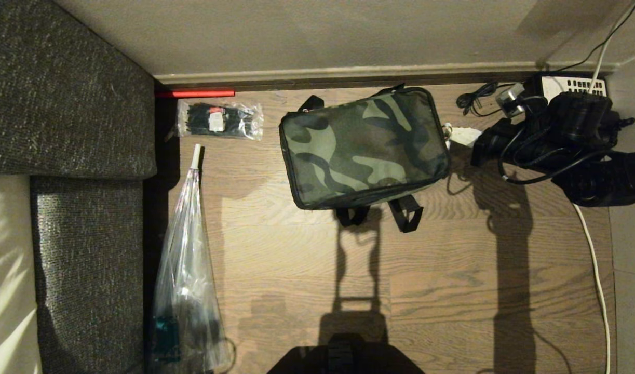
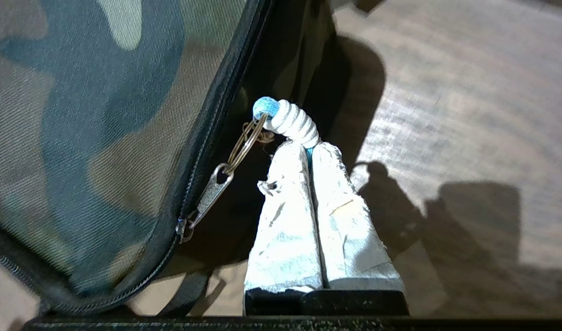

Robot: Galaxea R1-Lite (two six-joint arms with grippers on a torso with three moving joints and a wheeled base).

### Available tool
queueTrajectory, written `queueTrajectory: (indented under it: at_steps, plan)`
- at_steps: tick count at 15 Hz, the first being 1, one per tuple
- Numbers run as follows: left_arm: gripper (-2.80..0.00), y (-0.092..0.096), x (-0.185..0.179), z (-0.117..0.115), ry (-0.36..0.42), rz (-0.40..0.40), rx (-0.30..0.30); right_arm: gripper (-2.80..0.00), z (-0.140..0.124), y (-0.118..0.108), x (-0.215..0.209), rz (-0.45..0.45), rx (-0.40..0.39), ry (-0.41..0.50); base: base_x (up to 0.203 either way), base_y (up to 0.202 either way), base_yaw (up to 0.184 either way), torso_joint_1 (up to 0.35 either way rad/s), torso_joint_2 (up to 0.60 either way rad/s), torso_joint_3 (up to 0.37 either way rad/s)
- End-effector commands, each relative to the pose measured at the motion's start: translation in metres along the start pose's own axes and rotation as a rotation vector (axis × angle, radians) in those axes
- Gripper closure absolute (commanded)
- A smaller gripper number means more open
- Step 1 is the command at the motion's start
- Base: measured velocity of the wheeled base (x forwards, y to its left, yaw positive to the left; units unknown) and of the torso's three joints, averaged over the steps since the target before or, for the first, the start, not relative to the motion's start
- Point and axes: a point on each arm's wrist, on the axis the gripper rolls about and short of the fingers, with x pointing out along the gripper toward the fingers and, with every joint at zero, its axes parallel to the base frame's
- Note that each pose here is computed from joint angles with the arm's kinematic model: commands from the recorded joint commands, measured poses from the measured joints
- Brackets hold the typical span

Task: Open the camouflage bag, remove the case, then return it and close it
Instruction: Open the top of the storage box

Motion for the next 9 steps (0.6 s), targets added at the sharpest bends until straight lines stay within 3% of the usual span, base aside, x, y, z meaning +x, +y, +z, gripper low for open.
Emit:
queueTrajectory:
  at_steps: [1, 9]
  plan:
    - [0.0, 0.0, 0.0, 0.0, -0.001, 0.001, 0.0, 0.0, -0.002, -0.001, 0.004, 0.004, -0.008, -0.006, 0.0, 0.0, 0.0, 0.0, 0.0, 0.0]
    - [0.0, 0.0, 0.0, 0.0, 0.0, 0.001, 0.0, 0.0, -0.007, -0.015, 0.021, -0.01, -0.008, -0.029, 0.0, 0.0, 0.0, 0.0, 0.0, 0.0]
